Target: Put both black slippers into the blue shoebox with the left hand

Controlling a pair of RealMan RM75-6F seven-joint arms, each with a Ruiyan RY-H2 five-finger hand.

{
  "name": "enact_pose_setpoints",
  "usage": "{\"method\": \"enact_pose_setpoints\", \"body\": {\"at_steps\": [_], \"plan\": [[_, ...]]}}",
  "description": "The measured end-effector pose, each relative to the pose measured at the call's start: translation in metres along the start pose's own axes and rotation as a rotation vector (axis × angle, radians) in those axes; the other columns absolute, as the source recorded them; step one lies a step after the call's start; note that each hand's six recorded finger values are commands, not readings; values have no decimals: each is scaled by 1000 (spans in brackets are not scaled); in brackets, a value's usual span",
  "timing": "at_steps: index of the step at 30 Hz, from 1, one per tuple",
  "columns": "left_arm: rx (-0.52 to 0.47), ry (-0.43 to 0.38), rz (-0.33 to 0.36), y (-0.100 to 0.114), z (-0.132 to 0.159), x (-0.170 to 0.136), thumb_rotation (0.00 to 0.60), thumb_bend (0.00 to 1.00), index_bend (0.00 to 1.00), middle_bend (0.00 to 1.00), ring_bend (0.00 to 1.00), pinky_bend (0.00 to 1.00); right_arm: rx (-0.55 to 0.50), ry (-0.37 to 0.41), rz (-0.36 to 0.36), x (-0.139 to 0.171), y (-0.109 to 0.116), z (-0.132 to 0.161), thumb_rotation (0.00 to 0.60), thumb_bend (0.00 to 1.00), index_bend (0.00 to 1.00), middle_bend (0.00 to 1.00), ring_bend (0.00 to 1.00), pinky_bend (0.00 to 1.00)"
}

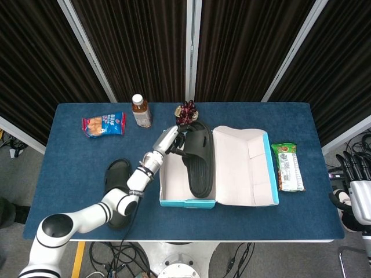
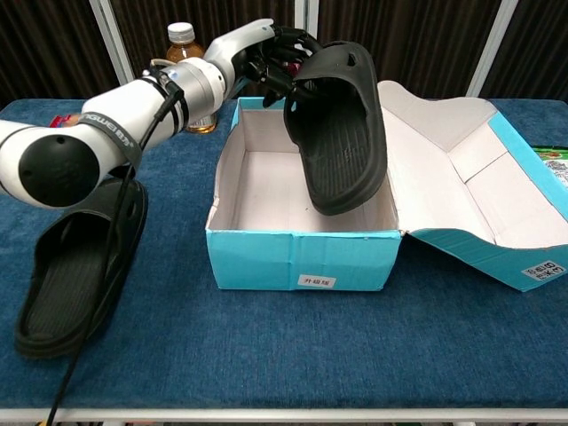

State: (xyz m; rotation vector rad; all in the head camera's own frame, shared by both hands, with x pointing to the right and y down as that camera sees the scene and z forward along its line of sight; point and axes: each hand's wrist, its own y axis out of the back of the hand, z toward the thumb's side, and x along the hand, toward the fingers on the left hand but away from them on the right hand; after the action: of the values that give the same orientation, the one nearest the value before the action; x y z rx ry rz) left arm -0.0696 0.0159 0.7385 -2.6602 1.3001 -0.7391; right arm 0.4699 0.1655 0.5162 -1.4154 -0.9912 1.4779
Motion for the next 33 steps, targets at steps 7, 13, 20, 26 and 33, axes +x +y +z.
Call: {"method": "enact_pose_setpoints", "body": {"at_steps": [7,13,20,26,33], "plan": [[-57,54,18,-10,-20,3,600,1,389,486,643,782,8,-6,-1,0,3,0,600,84,0,33,0,0],[-50,64,25,-21,-30,2,600,1,388,487,643,781,11,-8,3,-1,2,2,600,84,0,33,0,0],[-8,59,7,-36,-37,-1,600,1,389,487,640,779,11,-13,4,0,3,2,600,84,0,33,0,0],[20,64,-18,-47,-39,-1,600,1,389,487,640,776,9,-15,3,1,3,1,600,84,0,33,0,0],[96,66,-20,-53,-42,-2,600,0,298,454,547,747,9,-17,0,2,4,-1,600,84,0,33,0,0]]}}
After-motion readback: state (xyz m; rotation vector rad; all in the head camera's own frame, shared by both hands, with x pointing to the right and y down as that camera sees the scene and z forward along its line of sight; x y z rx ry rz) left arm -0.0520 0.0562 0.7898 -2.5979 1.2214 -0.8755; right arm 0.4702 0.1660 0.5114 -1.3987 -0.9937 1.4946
